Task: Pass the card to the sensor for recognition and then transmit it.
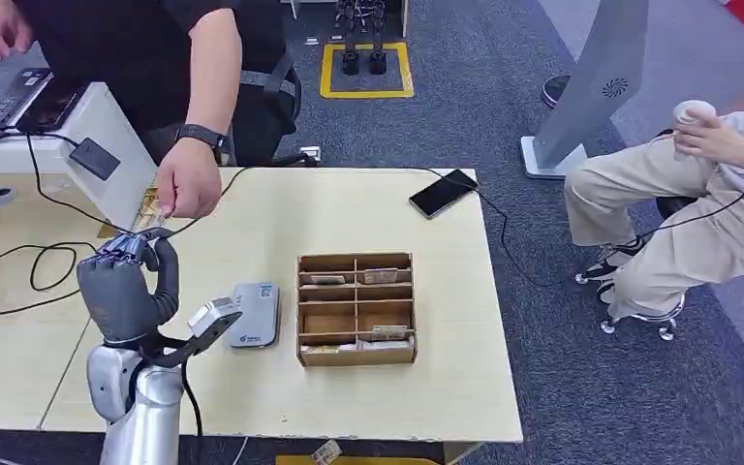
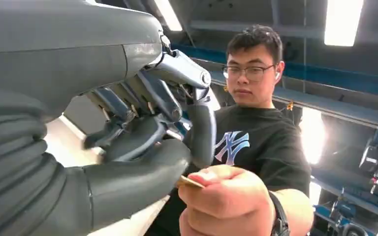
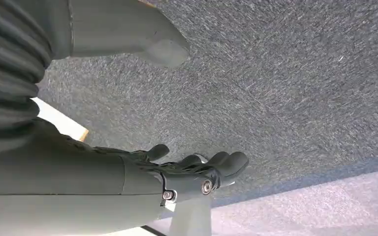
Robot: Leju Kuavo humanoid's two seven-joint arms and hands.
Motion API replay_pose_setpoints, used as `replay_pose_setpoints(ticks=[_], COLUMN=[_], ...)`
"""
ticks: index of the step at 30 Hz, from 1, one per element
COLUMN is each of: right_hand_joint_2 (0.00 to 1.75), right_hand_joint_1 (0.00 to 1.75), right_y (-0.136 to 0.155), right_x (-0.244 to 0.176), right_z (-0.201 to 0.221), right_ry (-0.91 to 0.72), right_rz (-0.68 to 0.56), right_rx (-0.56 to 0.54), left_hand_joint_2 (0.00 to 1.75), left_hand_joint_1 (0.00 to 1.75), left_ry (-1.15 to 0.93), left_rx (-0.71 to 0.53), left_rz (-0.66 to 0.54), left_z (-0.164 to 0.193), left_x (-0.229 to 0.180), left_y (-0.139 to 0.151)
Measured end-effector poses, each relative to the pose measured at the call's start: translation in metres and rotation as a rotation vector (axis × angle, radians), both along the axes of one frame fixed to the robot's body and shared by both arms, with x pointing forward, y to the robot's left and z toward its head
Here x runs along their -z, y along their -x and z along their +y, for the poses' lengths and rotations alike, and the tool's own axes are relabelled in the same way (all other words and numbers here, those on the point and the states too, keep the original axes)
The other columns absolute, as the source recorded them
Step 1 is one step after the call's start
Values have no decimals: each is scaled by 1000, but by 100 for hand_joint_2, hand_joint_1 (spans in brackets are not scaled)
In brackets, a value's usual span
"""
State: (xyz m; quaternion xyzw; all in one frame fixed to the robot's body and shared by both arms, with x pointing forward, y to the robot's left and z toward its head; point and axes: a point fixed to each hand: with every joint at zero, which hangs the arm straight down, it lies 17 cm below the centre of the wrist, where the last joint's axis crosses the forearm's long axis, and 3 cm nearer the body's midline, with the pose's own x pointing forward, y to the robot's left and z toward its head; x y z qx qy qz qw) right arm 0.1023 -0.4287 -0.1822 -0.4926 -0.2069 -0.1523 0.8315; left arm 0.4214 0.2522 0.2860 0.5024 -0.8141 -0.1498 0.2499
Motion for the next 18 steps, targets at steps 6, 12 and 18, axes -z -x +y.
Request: replay_pose_setpoints(ticks=[6,12,18], right_hand_joint_2=[175,175,175], right_hand_joint_1=[0,0,0], right_y=[0,0,-1], right_x=[0,0,0], right_z=[0,0,0], right_ry=[0,0,1], right_rz=[2,3,4], right_rx=[-1,-1,-8], left_hand_joint_2=[175,0,0], left_hand_joint_1=[0,0,0], left_ry=[77,90,98], left_rx=[-3,-7,-16], left_rz=[-32,-51,-87], left_z=[13,16,22], left_x=[-8,-14,-26], left_y=[5,8,14])
